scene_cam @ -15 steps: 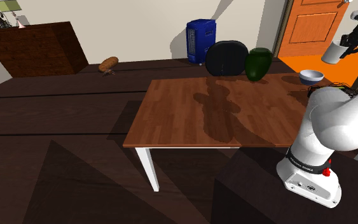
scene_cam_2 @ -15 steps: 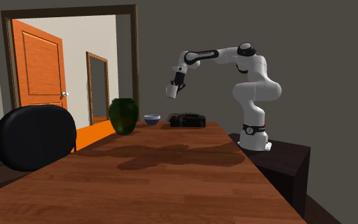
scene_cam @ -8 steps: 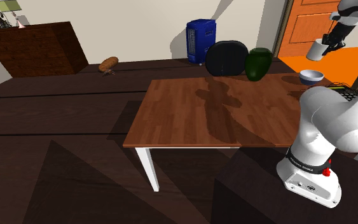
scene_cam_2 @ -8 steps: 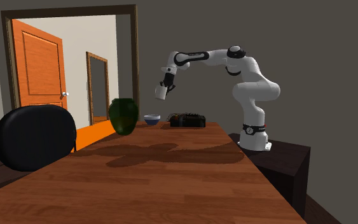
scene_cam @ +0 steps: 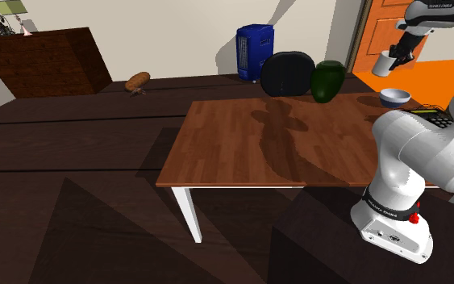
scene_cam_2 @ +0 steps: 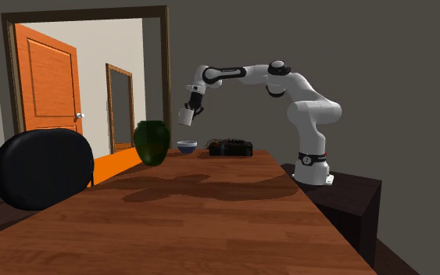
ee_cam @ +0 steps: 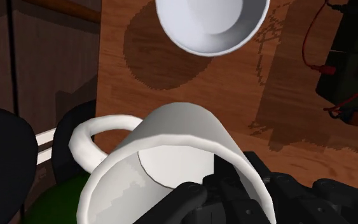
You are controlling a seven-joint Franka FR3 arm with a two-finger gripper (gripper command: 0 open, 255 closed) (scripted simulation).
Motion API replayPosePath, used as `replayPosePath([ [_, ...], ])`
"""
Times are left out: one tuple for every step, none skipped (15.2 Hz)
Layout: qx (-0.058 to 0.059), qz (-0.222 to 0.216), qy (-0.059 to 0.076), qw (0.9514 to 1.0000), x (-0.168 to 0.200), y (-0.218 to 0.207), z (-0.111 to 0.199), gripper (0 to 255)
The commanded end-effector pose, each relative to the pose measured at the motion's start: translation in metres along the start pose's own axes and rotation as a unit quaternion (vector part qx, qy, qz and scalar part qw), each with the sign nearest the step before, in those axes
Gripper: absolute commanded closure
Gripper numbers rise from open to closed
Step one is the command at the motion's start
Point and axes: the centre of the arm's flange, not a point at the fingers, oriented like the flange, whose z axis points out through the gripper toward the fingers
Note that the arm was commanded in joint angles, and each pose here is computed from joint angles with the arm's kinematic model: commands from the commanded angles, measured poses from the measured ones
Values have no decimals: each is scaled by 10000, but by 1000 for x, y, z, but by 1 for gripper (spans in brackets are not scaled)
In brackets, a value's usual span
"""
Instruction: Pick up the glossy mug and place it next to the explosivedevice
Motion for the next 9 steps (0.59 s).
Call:
replayPosePath([
  [-2,3,-4,10000,-1,-2,10,255],
  [-2,3,-4,10000,-2,-4,15,255],
  [-2,3,-4,10000,-2,-5,20,255],
  [-2,3,-4,10000,-2,-6,26,255],
  [-2,3,-4,10000,-3,-8,31,255],
  [-2,3,-4,10000,-3,-9,36,255],
  [-2,3,-4,10000,-3,-10,41,255],
  [-2,3,-4,10000,-4,-12,46,255],
  [-2,3,-4,10000,-4,-13,51,255],
])
